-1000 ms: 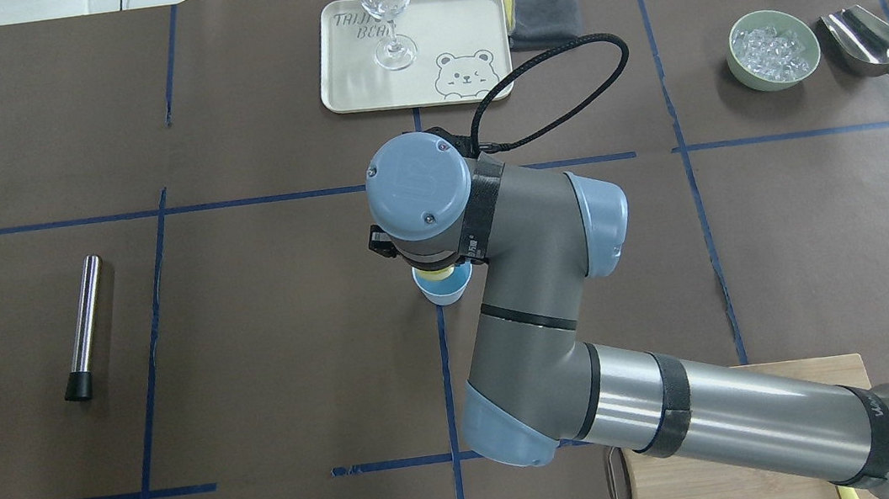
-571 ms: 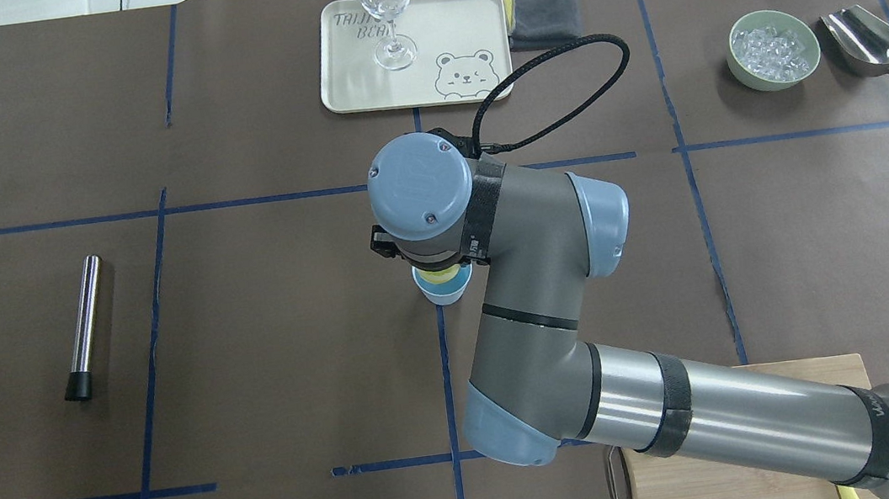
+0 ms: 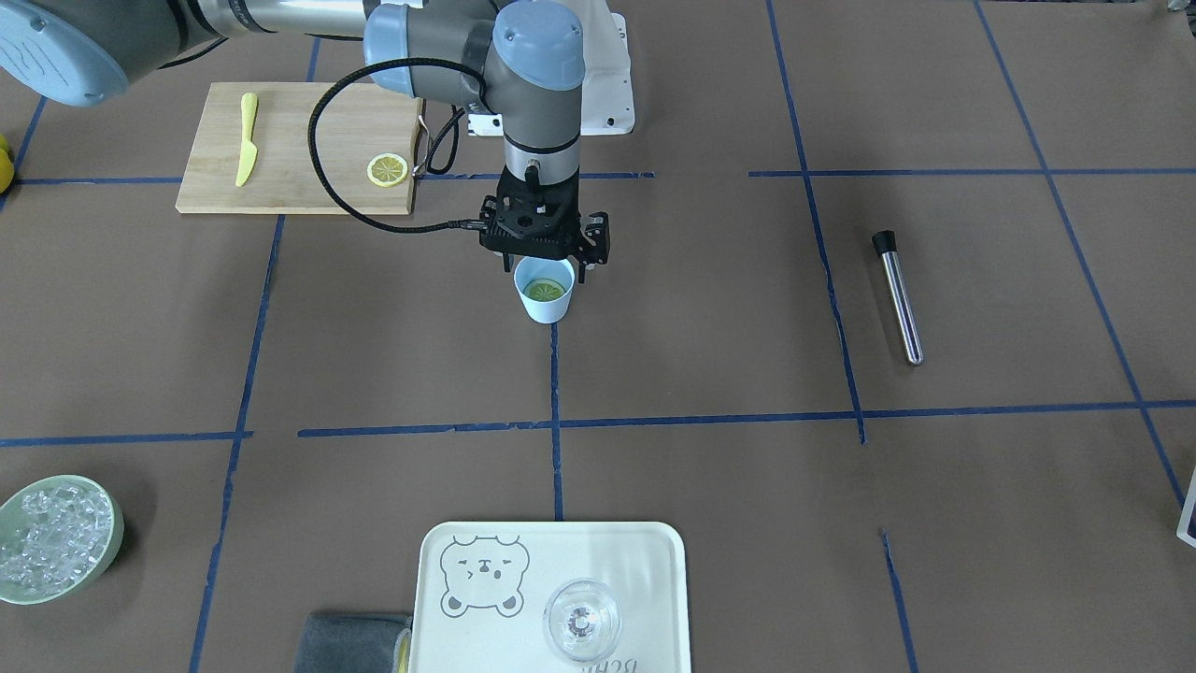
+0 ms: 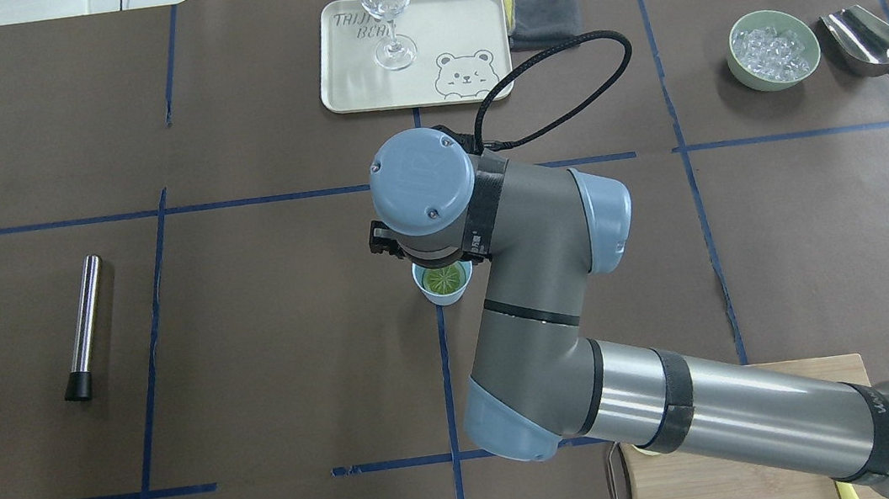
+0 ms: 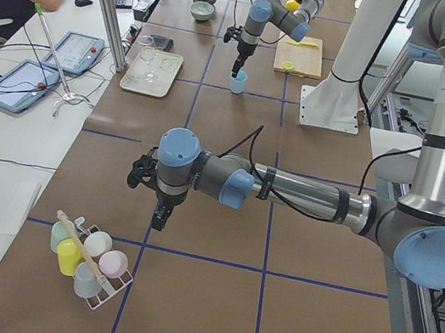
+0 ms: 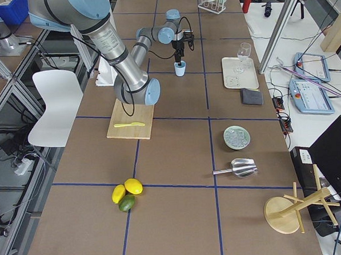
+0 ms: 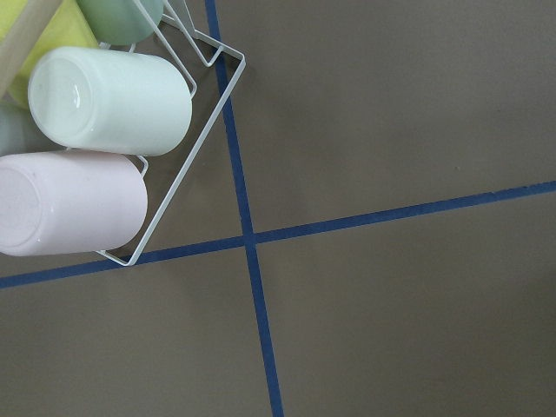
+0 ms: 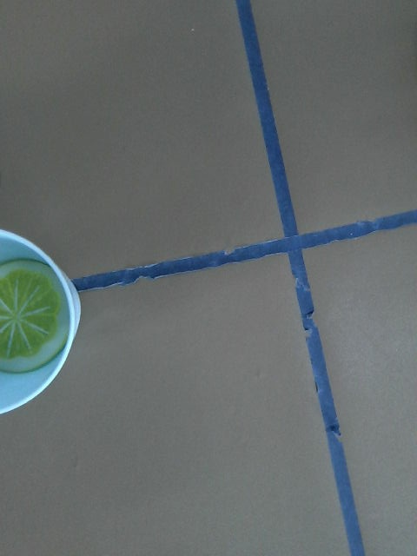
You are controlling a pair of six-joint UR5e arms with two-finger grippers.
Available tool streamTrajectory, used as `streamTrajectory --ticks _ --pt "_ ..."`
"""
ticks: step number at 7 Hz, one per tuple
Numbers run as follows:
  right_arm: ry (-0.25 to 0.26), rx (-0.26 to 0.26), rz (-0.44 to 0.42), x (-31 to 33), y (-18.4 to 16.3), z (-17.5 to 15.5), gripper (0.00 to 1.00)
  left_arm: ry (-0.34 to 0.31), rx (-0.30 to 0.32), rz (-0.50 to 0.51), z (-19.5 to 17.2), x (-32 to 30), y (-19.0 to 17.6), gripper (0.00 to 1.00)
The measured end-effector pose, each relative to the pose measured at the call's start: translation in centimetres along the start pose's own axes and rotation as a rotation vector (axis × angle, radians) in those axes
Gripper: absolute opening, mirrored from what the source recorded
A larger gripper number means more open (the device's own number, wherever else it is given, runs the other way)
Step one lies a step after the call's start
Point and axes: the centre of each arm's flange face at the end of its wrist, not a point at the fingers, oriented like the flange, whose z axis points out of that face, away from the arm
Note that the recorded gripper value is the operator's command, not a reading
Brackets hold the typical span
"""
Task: Squeeze lemon into cup
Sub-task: 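Withdraw the right arm to rest while the left gripper reaches the steel muddler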
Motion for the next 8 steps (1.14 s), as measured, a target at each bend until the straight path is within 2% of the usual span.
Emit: streamTrajectory --ticks 2,3,5,7,8 --pt "0.002 -0.018 -0.006 2.2 -2.8 -1.8 1.00 0.011 0.015 -0.036 -0.7 2.8 -2.0 1.00" --pt "0.013 -0.014 -0.057 4.8 -4.0 -2.9 1.00 0.029 0.006 -0.049 -0.2 5.9 -2.9 1.00" --pt "0.024 -0.021 -0.143 11.9 -7.8 -4.5 1.00 0.051 -0.060 -0.076 0.5 13.3 -6.0 1.00" --pt "0.026 -0.033 -0.228 19.4 -10.5 -5.9 1.00 0.044 -0.162 -0.091 -0.3 21.0 -9.4 1.00" --pt "0.031 -0.043 -0.256 22.3 -11.7 -6.3 1.00 0.045 -0.201 -0.083 0.5 23.5 -9.8 1.00"
